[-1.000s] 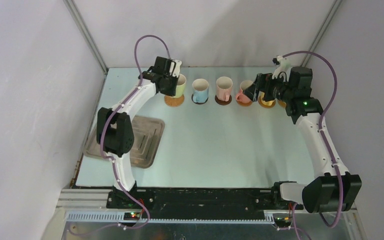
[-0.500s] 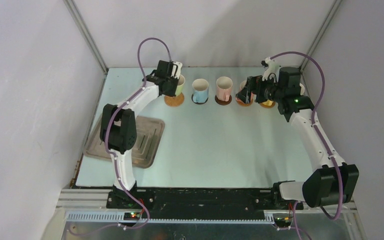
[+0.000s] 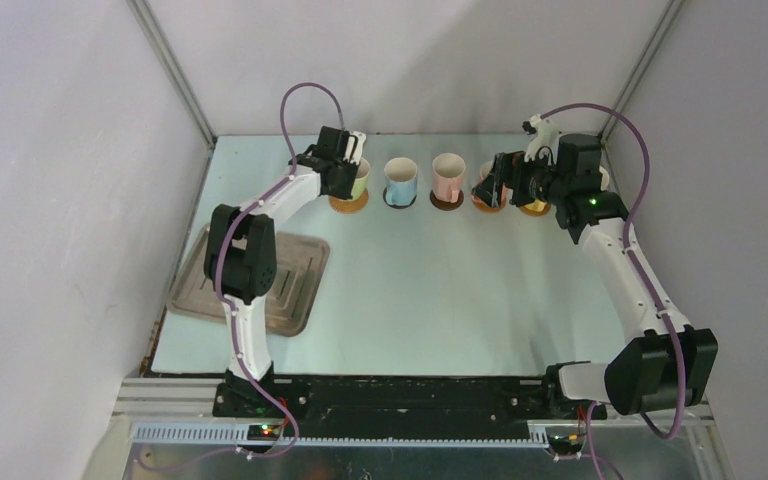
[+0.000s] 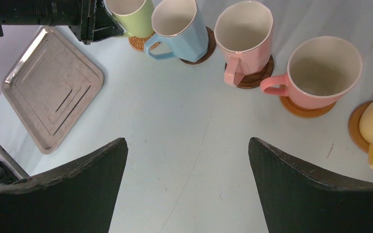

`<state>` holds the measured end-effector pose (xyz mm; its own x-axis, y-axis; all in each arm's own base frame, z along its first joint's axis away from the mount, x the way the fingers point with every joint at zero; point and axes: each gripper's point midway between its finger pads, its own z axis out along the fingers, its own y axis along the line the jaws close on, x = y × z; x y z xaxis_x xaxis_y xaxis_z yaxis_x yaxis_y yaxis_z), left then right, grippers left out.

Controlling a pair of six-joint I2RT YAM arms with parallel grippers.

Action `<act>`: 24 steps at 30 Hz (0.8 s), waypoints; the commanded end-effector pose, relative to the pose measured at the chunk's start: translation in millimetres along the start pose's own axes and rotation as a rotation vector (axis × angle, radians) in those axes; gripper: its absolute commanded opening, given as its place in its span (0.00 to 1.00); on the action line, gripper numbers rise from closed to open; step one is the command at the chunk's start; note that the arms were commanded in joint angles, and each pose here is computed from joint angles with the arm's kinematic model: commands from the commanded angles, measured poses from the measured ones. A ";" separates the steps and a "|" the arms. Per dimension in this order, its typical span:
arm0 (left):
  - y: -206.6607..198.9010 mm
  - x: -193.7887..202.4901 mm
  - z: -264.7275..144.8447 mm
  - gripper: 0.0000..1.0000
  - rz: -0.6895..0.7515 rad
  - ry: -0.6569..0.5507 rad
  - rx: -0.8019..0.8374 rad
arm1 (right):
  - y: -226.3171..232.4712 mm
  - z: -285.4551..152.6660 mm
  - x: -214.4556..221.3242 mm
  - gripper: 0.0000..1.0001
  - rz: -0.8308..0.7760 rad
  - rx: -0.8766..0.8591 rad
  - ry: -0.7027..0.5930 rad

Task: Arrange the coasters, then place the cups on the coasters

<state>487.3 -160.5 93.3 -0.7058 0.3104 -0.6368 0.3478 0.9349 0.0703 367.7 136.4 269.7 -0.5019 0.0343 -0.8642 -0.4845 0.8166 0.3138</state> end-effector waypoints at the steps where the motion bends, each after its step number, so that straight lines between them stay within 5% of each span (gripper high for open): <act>1: 3.4 -30.7 -6.7 0.00 -0.013 -0.113 -0.016 | 3.8 -5.5 -13.9 0.99 -0.036 -0.001 -0.052; 7: -0.9 -25.6 -4.1 0.02 -0.017 -0.089 0.005 | 3.4 -5.6 -13.5 0.99 -0.035 0.000 -0.051; 11: -1.6 -20.8 -2.8 0.13 -0.001 -0.062 0.012 | 4.0 -5.6 -13.7 0.99 -0.035 -0.002 -0.052; 16: -1.4 -15.3 -5.2 0.47 0.017 -0.038 0.013 | 3.8 -5.2 -13.3 0.99 -0.034 -0.002 -0.050; 24: 0.6 -13.9 -13.5 0.83 0.027 -0.037 0.008 | 4.7 -5.9 -13.9 0.99 -0.034 -0.004 -0.053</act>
<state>482.3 -159.0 84.5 -0.7217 0.3289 -0.6091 0.3614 0.9295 0.0737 367.6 136.4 269.9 -0.5016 0.0343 -0.8644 -0.4849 0.8164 0.3138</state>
